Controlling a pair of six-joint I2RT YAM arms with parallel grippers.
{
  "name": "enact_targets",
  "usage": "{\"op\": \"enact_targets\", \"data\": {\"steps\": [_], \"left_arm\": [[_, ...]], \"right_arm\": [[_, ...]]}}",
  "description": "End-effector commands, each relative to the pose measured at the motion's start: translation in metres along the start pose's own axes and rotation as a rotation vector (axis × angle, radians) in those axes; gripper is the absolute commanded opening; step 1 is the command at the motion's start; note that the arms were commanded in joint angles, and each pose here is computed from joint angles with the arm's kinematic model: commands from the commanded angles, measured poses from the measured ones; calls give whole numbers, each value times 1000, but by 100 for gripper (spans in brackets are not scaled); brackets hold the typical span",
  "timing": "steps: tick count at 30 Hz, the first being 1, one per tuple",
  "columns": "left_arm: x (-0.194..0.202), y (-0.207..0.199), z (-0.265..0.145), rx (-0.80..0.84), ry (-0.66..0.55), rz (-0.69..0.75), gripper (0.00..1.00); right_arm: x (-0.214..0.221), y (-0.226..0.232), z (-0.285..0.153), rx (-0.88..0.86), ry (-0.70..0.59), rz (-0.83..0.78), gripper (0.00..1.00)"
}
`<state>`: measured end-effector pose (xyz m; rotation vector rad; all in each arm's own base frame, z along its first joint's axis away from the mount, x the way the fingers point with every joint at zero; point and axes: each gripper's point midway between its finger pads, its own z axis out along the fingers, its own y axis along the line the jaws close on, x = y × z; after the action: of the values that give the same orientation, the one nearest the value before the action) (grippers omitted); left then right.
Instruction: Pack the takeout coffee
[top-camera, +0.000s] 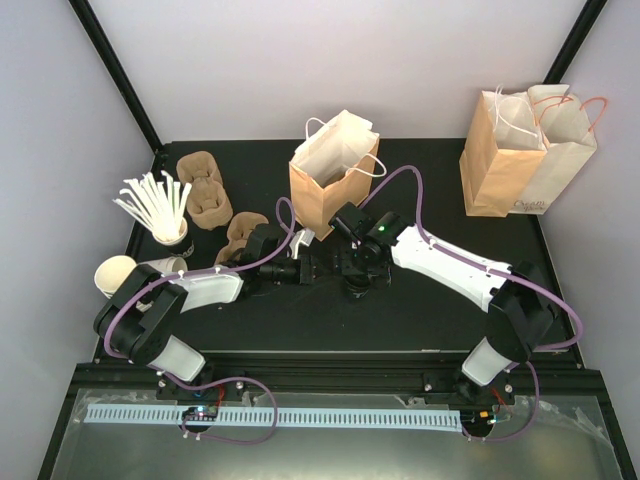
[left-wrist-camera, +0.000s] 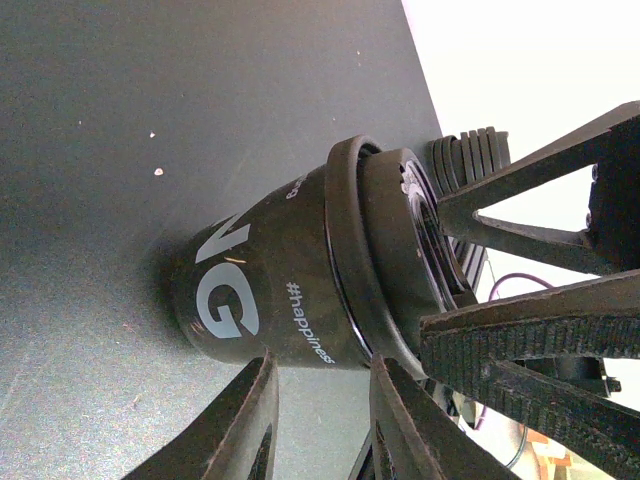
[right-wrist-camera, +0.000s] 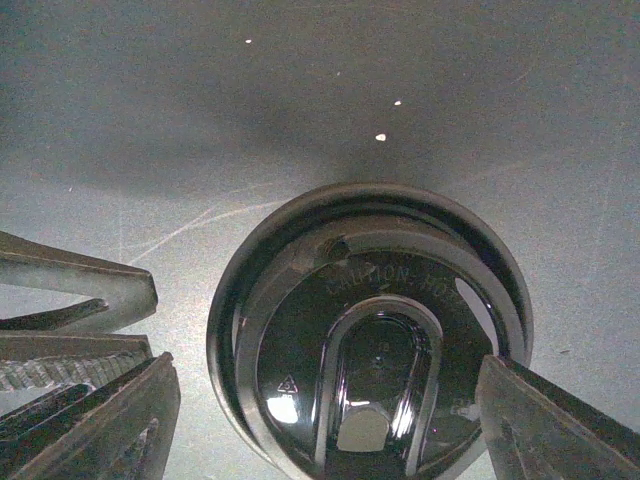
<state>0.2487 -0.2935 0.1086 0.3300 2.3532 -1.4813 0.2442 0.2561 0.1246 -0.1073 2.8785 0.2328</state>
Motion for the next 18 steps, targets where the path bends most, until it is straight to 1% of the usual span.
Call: {"op": "enact_targets", "data": {"steps": [1, 18], "left_arm": [[-1, -5, 3, 26, 7, 15, 28], [-4, -8, 4, 28, 8, 18, 28]], "right_arm": [[6, -2, 12, 20, 19, -10, 83], [10, -6, 19, 34, 31, -18, 81]]}}
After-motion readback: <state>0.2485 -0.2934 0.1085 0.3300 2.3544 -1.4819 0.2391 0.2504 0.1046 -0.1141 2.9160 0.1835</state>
